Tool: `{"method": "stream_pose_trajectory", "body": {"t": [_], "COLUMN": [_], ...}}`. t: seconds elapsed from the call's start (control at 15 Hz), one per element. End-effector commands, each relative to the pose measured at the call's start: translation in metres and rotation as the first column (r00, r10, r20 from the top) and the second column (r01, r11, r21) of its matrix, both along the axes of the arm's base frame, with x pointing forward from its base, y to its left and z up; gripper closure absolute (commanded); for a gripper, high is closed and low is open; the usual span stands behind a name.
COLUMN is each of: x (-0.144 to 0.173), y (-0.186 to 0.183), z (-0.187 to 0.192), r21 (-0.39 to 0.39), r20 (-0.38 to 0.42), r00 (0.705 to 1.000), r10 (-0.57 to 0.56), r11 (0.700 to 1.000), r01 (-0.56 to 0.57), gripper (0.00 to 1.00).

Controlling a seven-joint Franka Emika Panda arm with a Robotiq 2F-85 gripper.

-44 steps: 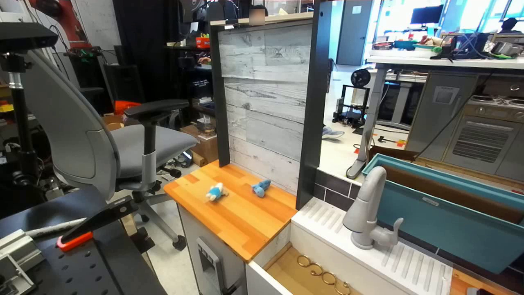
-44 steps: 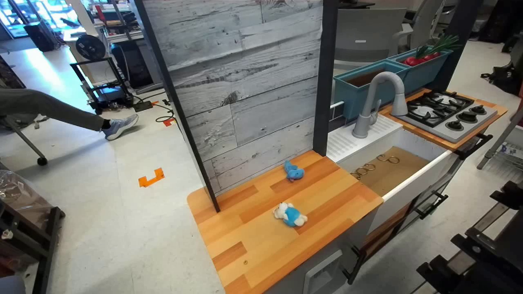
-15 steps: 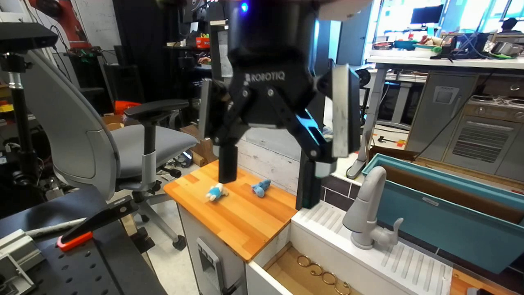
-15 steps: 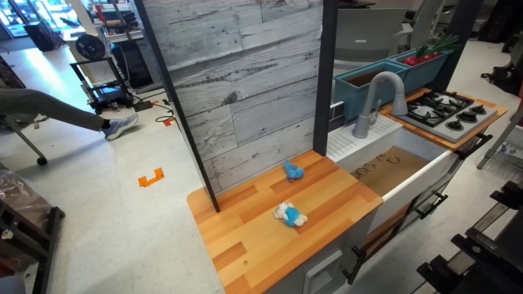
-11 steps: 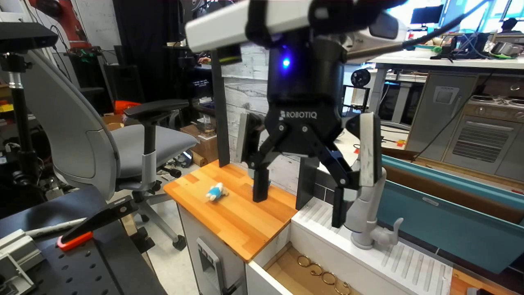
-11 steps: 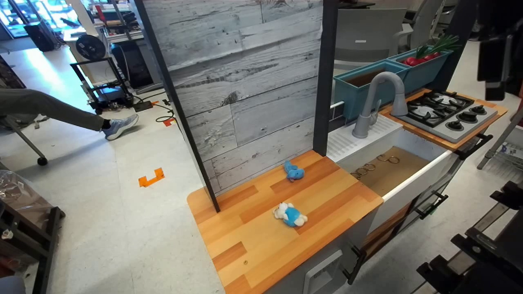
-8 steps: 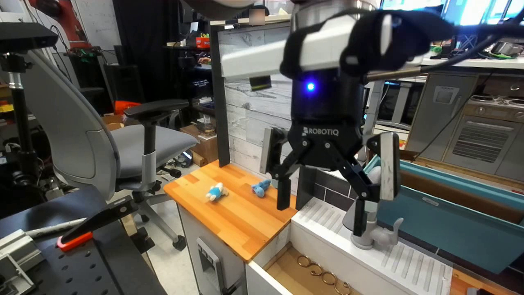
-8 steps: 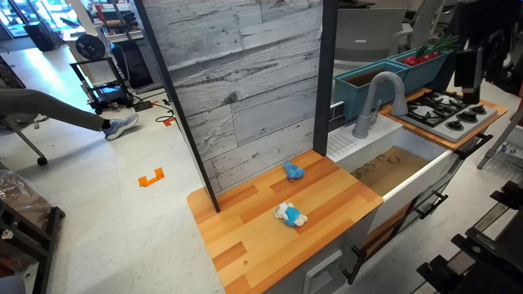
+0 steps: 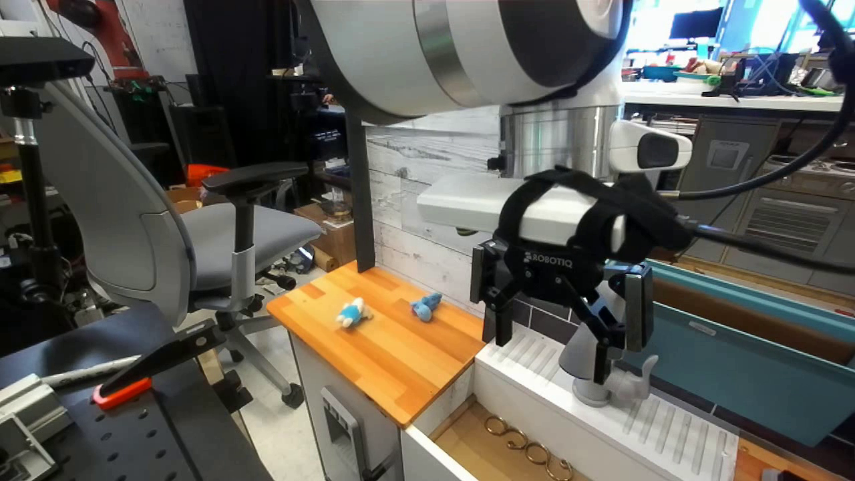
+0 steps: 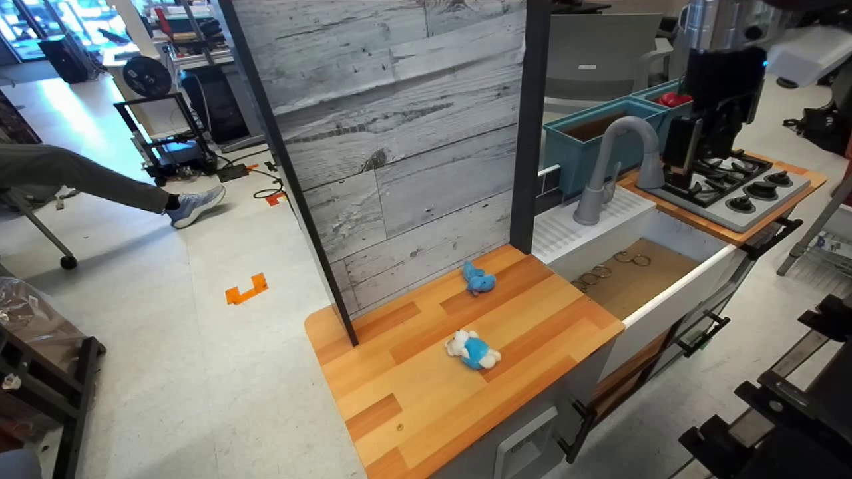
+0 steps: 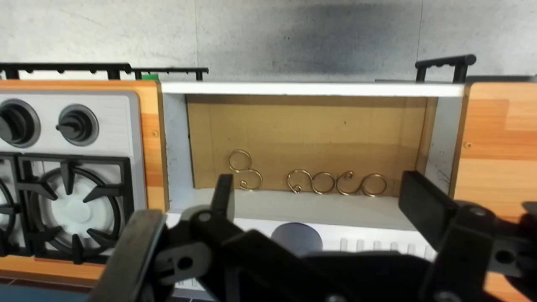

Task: Push the grey faucet to the left

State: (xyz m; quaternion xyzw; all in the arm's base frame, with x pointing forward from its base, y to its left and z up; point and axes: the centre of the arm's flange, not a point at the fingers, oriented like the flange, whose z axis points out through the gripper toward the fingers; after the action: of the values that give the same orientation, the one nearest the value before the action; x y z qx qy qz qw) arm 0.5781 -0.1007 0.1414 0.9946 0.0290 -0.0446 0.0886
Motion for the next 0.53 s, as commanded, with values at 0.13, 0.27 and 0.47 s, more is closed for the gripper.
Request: {"method": "stream_pose_trajectory", "body": {"t": [0.13, 0.27, 0.47], "x": [0.005, 0.004, 0.003], "y": [0.01, 0.008, 0.004], "z": [-0.015, -0.021, -0.027], "r21": [0.033, 0.023, 0.012], "r20": [0.181, 0.205, 0.235], "r00": [0.983, 0.979, 0.972], "r10": [0.002, 0.004, 0.009], "r11": [0.999, 1.0, 1.0], "r01": [-0.008, -0.009, -0.012], "gripper": [0.0, 0.0, 0.0]}}
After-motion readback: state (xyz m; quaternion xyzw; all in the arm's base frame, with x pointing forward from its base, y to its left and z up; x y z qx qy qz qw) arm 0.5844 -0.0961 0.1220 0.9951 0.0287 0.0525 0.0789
